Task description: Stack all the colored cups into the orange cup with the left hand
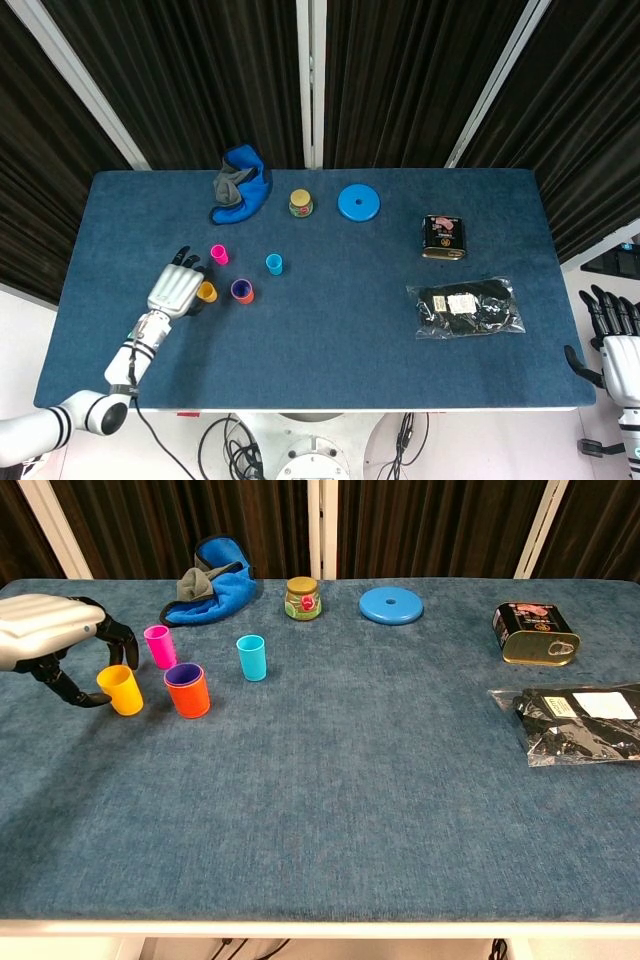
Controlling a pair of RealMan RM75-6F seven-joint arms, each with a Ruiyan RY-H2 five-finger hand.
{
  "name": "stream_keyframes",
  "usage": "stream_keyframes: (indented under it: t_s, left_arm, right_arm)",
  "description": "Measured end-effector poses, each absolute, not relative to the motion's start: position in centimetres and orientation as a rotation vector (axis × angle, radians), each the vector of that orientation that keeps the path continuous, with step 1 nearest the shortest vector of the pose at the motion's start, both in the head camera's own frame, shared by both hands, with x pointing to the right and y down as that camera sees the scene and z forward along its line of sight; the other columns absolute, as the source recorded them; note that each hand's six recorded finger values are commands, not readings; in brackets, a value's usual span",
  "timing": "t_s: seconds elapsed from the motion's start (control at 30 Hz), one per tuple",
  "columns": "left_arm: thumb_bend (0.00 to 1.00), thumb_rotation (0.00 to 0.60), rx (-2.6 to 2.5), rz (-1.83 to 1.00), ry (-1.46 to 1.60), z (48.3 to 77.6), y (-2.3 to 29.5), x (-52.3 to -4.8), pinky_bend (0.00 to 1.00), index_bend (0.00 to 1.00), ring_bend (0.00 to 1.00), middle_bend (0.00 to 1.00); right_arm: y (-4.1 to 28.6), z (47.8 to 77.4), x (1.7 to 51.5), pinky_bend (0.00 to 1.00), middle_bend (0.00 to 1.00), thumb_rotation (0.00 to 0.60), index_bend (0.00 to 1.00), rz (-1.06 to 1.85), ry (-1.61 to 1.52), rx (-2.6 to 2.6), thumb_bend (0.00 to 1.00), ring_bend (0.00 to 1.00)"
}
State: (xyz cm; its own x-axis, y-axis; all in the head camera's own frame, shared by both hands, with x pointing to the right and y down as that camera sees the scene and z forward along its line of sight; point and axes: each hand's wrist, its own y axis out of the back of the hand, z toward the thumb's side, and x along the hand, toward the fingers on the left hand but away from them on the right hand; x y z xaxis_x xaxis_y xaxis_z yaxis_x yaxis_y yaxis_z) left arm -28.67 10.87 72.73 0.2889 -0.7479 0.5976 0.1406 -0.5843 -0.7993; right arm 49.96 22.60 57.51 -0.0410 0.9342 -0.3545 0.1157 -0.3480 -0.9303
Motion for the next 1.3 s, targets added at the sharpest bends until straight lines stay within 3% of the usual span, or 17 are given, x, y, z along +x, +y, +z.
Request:
stream_keyframes:
  t_s: [0.3, 0.73, 1.3]
  left_arm:
    - [0.29, 0.6, -1.75, -1.379, 0.587, 71.9, 10.3, -28.3, 0.09, 0.45, 0.23, 0.49]
    - [0.29, 0.6, -1.833, -1.173, 0.749, 66.7, 8.6, -23.1, 0.09, 0.46, 0.25, 0.51]
    - [0.29, 0.6, -1.869, -1.24, 0.696, 69.6, 9.7, -23.0, 0.08, 0.46, 0.25, 0.51]
  right_arm:
    - [22.6, 57.5, 50.0, 0.0, 0.0, 0.6, 0.0, 1.464, -1.149, -1.526, 0.29, 0.0]
    - [22.7, 57.6, 50.1, 0.0, 0.0, 0.6, 0.0, 1.458, -1.156, -1.533, 0.29, 0.0]
    - [22.9, 57.6, 50.6, 0.0, 0.0, 0.6, 0.0, 1.466, -1.16, -1.531, 0.29, 0.0]
